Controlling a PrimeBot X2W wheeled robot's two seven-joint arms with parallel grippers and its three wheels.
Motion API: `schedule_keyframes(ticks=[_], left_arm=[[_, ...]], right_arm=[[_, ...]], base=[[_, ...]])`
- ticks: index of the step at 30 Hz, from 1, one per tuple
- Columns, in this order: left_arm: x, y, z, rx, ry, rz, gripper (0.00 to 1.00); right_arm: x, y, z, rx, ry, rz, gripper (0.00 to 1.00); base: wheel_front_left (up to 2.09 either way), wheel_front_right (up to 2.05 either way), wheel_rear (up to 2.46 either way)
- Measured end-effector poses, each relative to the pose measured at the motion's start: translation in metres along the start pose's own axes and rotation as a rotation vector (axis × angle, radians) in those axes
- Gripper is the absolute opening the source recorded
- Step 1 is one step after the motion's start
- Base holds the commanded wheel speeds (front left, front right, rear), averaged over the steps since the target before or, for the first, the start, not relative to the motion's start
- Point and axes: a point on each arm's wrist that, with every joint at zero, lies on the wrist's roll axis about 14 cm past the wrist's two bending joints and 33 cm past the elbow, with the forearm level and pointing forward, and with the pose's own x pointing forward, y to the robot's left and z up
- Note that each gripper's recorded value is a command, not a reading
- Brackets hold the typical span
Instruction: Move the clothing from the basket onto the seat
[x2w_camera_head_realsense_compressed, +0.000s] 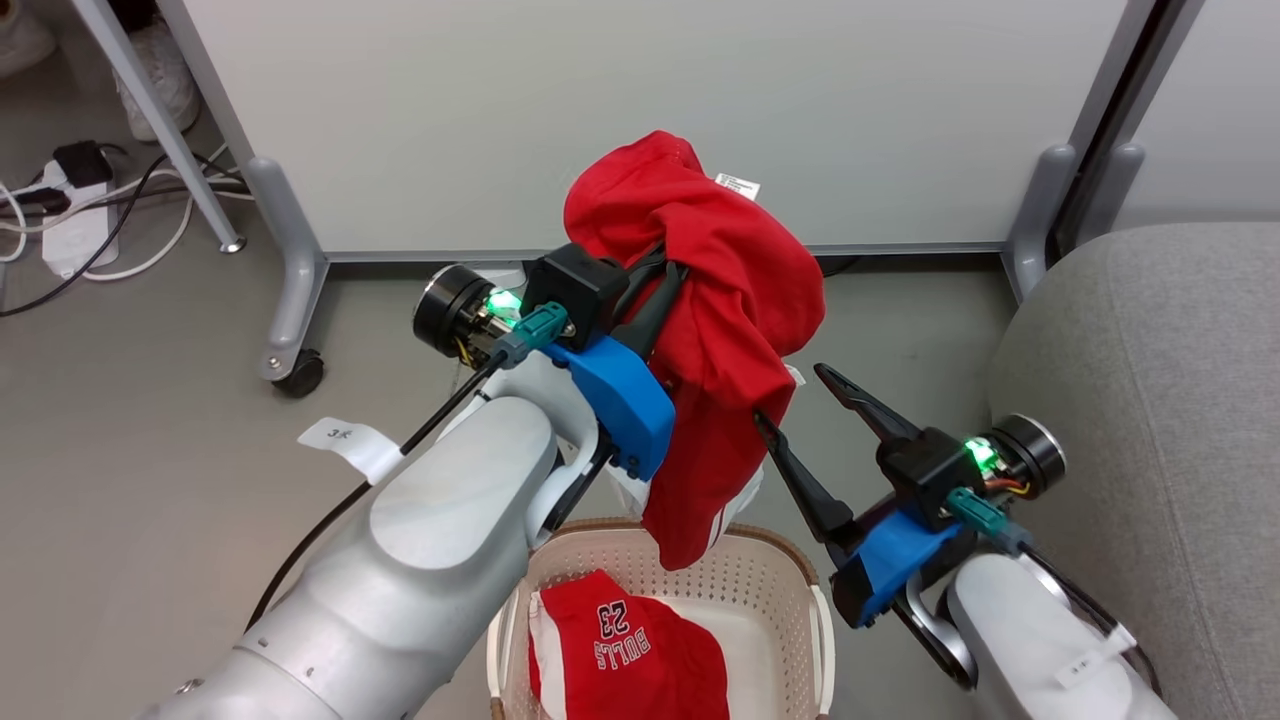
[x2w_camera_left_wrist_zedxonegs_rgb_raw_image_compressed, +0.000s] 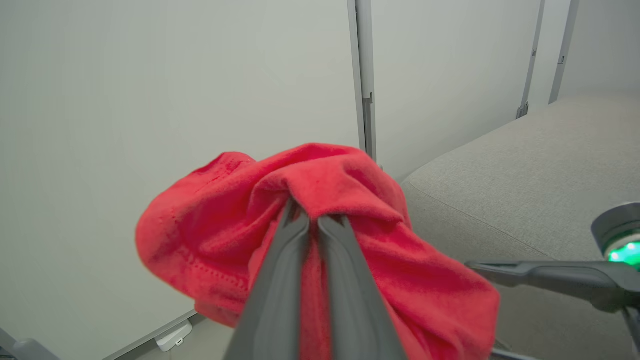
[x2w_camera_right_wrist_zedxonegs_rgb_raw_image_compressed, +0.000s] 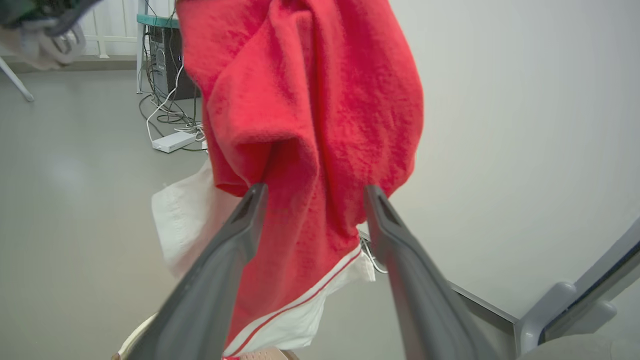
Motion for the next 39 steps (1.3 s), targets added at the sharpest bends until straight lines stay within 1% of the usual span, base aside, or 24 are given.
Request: schedule_keyframes(ticks=[4,7,9,12,13,14,15,27,39], left_arm=[[0.003,0.000,0.002,-0.002,-0.006,0.000,0.00],[0.004,-0.001,0.003,-0.003,-0.012,-0.004,0.00],[0.005,-0.001,0.003,-0.001,-0.013,-0.004,0.00],[0.005,-0.001,0.004,-0.004,-0.015,-0.004,0.00],[0.005,-0.001,0.003,-0.005,-0.015,-0.004,0.00],[0.005,-0.001,0.003,-0.006,-0.015,-0.004,0.00],[0.005,-0.001,0.002,-0.006,-0.015,-0.003,0.00],[0.006,-0.002,-0.001,-0.012,-0.010,-0.002,0.00],[0.006,-0.002,-0.004,-0.015,-0.004,-0.001,0.00]], right_arm=[[0.014,0.007,-0.010,-0.046,0.042,0.053,1.00],[0.023,0.012,-0.017,-0.053,0.069,0.077,1.00],[0.034,0.015,-0.011,-0.049,0.057,0.085,1.00],[0.040,0.016,-0.004,-0.041,0.037,0.084,1.00],[0.042,0.018,-0.001,-0.037,0.029,0.086,0.38],[0.043,0.020,0.000,-0.034,0.023,0.090,0.38],[0.044,0.022,0.003,-0.032,0.016,0.095,0.00],[0.046,0.022,0.015,-0.026,-0.022,0.088,0.00],[0.043,0.021,0.014,-0.013,-0.023,0.082,0.00]], base=[[0.00,0.00,0.00],[0.00,0.00,0.00],[0.00,0.00,0.00],[0.00,0.00,0.00],[0.00,0.00,0.00],[0.00,0.00,0.00],[0.00,0.00,0.00],[0.00,0.00,0.00],[0.00,0.00,0.00]])
